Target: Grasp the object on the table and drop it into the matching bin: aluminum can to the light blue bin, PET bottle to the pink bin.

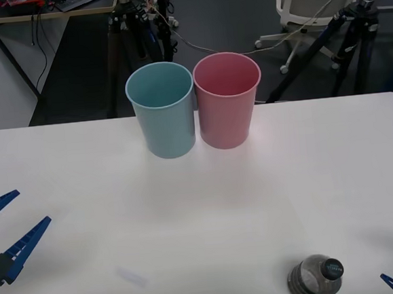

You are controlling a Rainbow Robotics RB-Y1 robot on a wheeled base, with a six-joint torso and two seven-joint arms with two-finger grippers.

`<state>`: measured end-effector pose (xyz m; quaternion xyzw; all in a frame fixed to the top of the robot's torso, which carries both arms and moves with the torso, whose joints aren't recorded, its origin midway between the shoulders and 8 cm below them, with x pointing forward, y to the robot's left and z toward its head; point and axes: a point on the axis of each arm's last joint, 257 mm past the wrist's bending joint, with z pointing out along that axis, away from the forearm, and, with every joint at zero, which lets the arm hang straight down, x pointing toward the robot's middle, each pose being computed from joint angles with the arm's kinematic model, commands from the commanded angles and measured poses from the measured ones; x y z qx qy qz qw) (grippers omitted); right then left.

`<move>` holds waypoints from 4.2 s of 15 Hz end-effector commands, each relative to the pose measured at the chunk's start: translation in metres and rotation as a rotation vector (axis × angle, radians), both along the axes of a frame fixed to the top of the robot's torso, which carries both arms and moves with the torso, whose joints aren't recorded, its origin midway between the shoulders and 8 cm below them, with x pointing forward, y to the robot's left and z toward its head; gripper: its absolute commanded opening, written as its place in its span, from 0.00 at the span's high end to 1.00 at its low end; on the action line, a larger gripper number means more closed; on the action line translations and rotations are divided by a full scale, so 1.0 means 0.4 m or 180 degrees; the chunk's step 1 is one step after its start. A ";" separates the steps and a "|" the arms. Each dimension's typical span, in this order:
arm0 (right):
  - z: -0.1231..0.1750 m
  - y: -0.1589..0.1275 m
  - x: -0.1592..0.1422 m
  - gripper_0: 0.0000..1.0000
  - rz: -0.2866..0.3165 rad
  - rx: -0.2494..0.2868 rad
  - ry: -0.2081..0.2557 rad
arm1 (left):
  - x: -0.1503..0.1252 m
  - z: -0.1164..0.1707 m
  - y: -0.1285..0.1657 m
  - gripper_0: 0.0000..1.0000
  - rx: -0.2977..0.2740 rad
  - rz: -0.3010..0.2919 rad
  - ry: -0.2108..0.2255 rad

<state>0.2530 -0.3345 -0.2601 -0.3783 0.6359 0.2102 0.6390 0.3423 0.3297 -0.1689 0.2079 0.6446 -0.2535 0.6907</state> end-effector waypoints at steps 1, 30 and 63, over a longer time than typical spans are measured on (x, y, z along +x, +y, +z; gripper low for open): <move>-0.045 0.052 -0.019 0.00 0.0354 -0.0080 -0.0098 | 0.000 0.000 0.000 0.00 0.0000 0.0000 0.0000; -0.186 0.311 0.018 0.00 0.0904 0.0126 -0.0155 | 0.000 0.000 0.000 0.00 0.0000 0.0000 0.0000; -0.046 0.217 0.088 1.00 0.0075 0.0322 -0.0130 | 0.000 0.000 0.000 0.00 0.0000 0.0000 0.0000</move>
